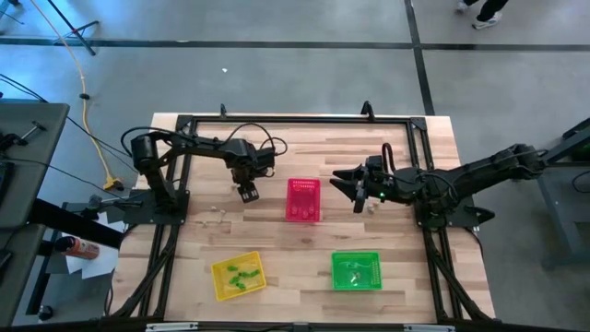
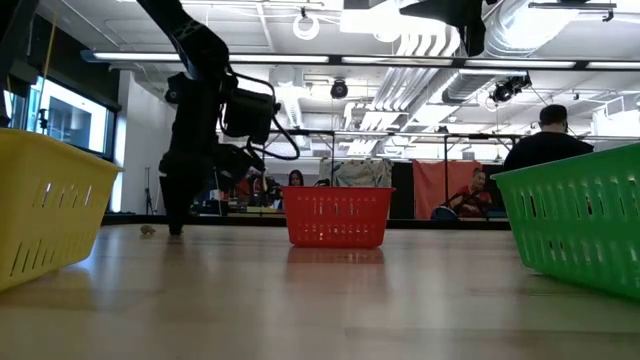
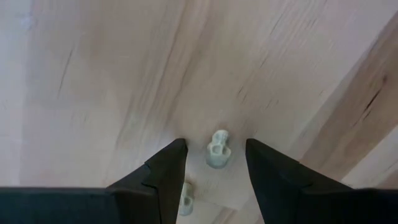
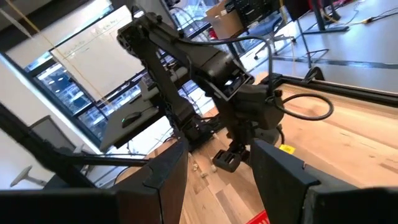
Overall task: Sort Halloween decoration
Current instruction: Put the white skull toy into the green bin
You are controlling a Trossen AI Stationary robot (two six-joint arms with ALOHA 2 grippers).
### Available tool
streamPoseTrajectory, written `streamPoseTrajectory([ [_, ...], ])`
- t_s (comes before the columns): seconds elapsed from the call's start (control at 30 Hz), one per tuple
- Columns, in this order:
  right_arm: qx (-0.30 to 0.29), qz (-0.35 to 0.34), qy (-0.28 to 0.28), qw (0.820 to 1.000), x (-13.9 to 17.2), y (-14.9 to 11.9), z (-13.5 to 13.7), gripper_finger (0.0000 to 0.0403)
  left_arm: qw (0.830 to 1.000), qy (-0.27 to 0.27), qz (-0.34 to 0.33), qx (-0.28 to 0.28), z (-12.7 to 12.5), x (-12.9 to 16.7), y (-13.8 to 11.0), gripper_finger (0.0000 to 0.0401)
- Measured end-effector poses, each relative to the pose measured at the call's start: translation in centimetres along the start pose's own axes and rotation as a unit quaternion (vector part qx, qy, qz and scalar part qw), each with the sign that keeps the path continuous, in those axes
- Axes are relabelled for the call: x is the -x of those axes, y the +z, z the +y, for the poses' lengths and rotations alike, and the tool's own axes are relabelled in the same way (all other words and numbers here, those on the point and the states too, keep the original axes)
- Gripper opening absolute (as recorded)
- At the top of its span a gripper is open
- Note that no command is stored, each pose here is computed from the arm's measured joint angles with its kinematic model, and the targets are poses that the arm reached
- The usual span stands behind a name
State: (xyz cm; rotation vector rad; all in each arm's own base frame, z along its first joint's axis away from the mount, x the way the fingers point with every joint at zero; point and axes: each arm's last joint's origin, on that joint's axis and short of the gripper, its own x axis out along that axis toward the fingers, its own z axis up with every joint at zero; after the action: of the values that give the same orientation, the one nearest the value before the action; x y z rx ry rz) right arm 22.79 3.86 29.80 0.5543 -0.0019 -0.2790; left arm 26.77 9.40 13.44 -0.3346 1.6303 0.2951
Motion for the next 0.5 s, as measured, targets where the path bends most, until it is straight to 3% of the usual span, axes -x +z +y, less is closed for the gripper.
streamPoseTrajectory([
  [0.5, -0.009, -0.008, -0.012, 1.0, 0.0, 0.05, -0.07, 0.017, 1.0, 0.001, -0.003, 0.003, 0.01, -0.37, -0.09, 0.0155],
])
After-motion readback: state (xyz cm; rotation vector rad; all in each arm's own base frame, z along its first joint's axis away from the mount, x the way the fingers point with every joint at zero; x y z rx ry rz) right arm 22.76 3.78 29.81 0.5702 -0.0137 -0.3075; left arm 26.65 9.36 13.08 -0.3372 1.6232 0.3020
